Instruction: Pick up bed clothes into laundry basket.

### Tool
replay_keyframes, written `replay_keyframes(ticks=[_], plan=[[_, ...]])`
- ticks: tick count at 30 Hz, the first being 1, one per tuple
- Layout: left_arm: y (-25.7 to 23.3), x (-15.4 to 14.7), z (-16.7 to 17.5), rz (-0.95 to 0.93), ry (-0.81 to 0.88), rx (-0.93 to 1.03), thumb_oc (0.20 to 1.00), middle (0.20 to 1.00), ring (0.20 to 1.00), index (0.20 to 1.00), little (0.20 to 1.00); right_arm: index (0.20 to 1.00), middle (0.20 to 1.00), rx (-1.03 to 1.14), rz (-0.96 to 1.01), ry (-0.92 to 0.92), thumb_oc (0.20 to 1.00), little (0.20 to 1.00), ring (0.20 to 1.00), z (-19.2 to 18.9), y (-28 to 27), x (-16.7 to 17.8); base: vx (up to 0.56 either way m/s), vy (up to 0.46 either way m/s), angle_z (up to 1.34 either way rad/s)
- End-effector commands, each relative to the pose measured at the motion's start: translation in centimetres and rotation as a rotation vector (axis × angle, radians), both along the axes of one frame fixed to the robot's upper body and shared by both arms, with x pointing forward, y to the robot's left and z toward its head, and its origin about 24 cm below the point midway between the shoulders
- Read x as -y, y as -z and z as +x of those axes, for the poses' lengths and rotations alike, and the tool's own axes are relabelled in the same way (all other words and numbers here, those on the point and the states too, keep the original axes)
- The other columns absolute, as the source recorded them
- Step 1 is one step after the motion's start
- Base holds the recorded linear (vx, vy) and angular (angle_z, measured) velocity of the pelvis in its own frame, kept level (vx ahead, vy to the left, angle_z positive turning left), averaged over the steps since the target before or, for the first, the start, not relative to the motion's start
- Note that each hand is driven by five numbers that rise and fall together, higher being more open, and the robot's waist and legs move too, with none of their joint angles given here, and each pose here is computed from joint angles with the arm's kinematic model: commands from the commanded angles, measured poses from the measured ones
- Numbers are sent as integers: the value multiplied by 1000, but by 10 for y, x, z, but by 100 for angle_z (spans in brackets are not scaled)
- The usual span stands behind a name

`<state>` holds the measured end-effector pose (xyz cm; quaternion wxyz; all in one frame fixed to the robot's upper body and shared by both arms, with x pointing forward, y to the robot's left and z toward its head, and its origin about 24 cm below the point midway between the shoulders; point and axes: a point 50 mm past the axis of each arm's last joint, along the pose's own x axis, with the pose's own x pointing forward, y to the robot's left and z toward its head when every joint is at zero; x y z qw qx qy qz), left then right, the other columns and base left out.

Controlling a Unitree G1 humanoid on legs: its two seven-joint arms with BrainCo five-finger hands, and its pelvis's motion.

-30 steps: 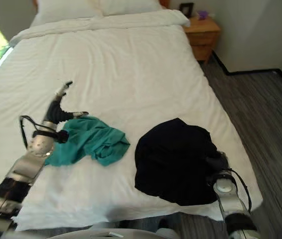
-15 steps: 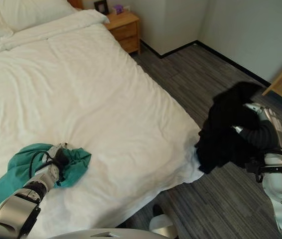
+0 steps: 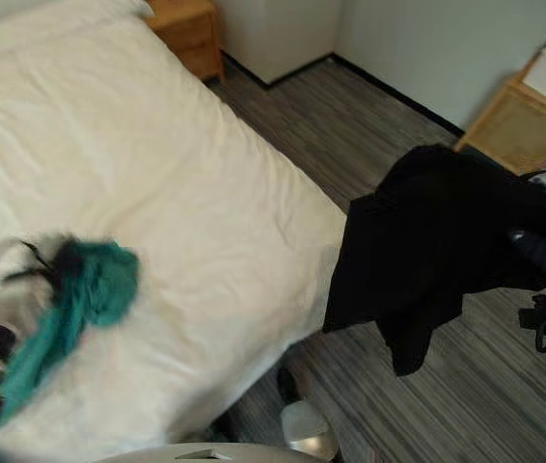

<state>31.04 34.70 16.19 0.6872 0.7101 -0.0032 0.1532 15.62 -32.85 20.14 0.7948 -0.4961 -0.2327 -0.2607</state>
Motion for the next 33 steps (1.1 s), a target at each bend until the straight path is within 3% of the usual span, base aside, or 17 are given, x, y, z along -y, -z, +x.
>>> replay_keyframes(ticks=[1,3,6,7,9,10,13,14,16,20,24,30,33], plan=[[-68,-7,-24,-32,36,366,200,200,200,200,200,200,200,179,-120,-7,200,200,200,-3,-33,-12,-206,-8,-122],[-84,13,-47,-47,123,485,200,200,200,200,200,200,200,141,-107,-23,200,200,200,5,-27,-18,-211,-38,-170],[-95,56,-51,-134,304,629,200,200,200,200,200,200,200,124,-75,-82,200,200,200,23,-25,-30,-159,-116,-88],[-95,56,-51,-135,304,630,200,200,200,200,200,200,200,125,-76,-81,200,200,200,23,-25,-30,-140,-145,-61],[-99,90,-50,-288,494,697,200,200,200,200,200,200,200,152,-43,-140,200,200,200,35,-30,-38,-171,-177,-58],[-99,90,-50,-289,495,697,200,200,200,200,200,200,200,152,-44,-140,200,200,200,35,-30,-38,-141,-162,-60],[-89,117,-45,-457,627,688,200,200,200,200,200,200,200,183,0,-206,200,200,200,40,-35,-45,-166,-227,-118],[-82,128,-39,-567,675,674,200,200,200,200,200,200,200,139,23,-214,200,200,200,57,-27,-48,-105,-277,-92],[-73,144,-44,-849,781,710,200,200,200,200,200,200,200,216,36,-276,200,200,200,54,-29,-64,-59,-337,-88],[-68,168,-42,-1131,857,764,200,200,200,200,200,200,200,247,82,-347,200,200,200,67,-25,-81,-31,-260,-117],[-57,191,-40,-1183,896,672,200,200,200,200,200,200,200,128,31,-483,200,200,200,86,-13,-111,72,-194,-150],[-40,195,-48,-1221,870,625,200,200,200,200,200,200,200,134,-6,-558,200,200,200,83,-15,-130,232,-96,-84],[-21,205,-39,-1330,829,537,200,200,200,200,200,200,200,66,14,-623,200,200,200,119,-13,-159,491,-24,-63]])
